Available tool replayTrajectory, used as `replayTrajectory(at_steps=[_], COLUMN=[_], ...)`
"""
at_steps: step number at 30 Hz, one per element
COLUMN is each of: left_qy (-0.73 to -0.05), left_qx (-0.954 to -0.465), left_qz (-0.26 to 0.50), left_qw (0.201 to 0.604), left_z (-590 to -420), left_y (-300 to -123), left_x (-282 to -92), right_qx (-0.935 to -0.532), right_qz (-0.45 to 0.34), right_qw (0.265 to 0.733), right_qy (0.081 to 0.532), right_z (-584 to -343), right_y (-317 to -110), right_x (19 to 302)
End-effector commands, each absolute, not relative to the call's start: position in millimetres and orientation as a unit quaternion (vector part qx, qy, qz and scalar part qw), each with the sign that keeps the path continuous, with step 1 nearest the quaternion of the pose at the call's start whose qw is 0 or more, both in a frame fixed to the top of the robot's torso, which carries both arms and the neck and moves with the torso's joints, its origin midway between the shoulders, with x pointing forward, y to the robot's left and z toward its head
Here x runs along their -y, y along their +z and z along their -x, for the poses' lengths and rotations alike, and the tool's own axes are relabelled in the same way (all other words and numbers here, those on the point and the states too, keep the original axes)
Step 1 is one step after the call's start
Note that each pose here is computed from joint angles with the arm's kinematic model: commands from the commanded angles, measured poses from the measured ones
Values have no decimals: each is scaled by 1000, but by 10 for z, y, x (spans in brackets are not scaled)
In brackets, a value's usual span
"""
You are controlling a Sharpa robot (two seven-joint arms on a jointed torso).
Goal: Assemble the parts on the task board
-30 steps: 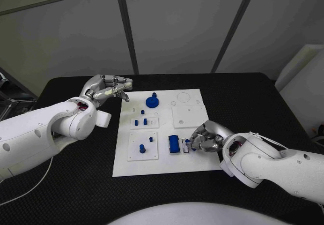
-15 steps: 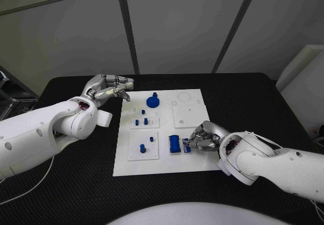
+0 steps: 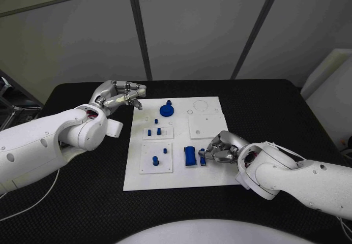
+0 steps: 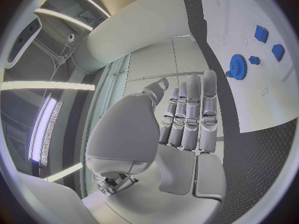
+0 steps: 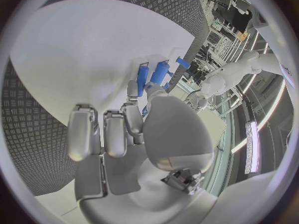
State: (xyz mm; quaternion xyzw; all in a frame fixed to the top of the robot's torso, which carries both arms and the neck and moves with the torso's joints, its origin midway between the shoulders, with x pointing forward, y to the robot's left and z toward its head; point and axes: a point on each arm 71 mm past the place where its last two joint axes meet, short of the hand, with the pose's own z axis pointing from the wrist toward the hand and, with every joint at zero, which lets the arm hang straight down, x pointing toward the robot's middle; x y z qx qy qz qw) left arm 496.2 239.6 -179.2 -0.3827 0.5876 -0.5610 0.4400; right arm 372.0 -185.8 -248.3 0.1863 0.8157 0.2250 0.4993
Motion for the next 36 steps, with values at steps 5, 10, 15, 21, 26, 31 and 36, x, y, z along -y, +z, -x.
replayTrajectory(at_steps=[5,10,15,21,26,31,36], left_qy=[-565,-564,-564,-563,-563,-563,-563], left_qx=[-589,-589,-589,-589,-589,-589,-589], left_qz=[380,381,381,381,381,381,381], left_qw=[435,435,435,436,436,437,437], left_z=[-4961,-4962,-4961,-4960,-4960,-4960,-4959], left_y=[-1784,-1784,-1785,-1785,-1784,-1784,-1783], left_x=[-2383,-2389,-2394,-2403,-2404,-2409,-2412], right_qx=[-824,-827,-827,-820,-795,-762,-747], right_qz=[-166,-161,-159,-151,-139,-108,-84], right_qw=[490,487,488,501,527,556,571], right_qy=[229,230,230,232,264,313,331], right_z=[-3693,-3683,-3671,-3662,-3674,-3676,-3678], right_y=[-2492,-2490,-2481,-2448,-2386,-2303,-2271], right_x=[1805,1800,1813,1843,1867,1867,1883])
